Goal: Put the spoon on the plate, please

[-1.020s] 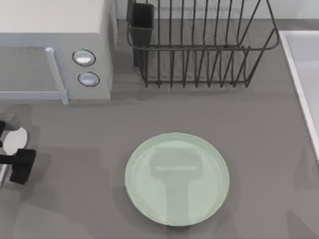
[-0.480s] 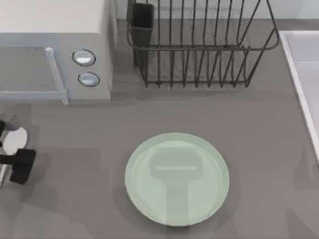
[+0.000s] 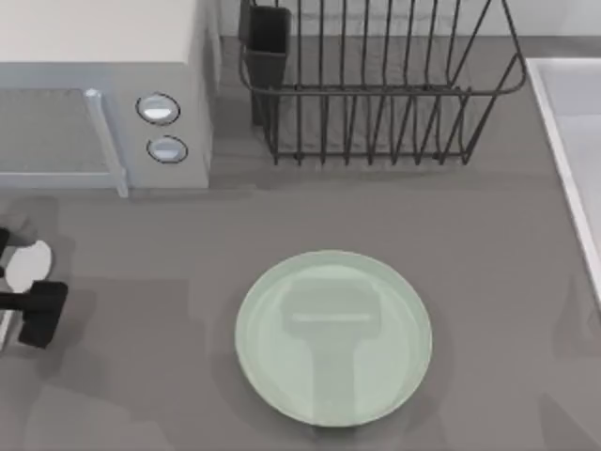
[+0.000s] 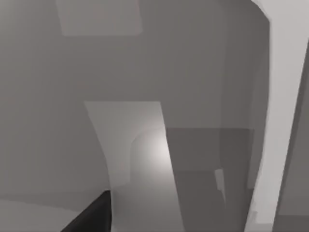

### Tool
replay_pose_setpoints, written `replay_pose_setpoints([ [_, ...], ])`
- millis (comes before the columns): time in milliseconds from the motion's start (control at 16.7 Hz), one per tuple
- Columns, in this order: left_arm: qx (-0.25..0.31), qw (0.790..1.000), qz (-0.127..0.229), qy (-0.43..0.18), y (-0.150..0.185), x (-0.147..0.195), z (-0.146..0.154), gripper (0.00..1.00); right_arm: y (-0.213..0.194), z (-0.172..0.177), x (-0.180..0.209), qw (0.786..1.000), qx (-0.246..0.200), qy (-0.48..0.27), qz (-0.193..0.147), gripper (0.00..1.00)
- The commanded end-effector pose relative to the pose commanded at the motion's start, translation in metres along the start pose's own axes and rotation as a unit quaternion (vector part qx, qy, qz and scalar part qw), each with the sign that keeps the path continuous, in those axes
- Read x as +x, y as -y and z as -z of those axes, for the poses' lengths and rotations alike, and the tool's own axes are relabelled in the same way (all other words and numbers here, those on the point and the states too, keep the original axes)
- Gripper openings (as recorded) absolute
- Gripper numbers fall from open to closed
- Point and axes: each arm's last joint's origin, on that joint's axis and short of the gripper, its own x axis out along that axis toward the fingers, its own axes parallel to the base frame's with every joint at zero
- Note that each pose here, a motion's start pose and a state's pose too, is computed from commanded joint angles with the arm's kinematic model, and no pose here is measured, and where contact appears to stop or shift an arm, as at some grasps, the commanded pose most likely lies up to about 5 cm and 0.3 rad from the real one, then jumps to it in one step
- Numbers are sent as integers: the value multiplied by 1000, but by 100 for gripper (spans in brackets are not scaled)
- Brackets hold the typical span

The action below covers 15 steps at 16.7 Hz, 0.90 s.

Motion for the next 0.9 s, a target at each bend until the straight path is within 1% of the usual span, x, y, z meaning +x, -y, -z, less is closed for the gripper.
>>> replay_pose_setpoints([
  [300,0,1000,0,0,0,0,0,0,0,0,0,1000,0,0,0,100],
  [360,2,1000,1,19,0,-22,-1,0,0,0,0,1000,0,0,0,100],
  [480,1,1000,1,20,0,-25,-2,0,0,0,0,1000,0,0,0,100],
  [600,1,1000,0,21,-1,-39,-6,0,0,0,0,1000,0,0,0,100],
  [900,3,1000,3,8,-1,-96,-4,0,0,0,0,1000,0,0,0,100],
])
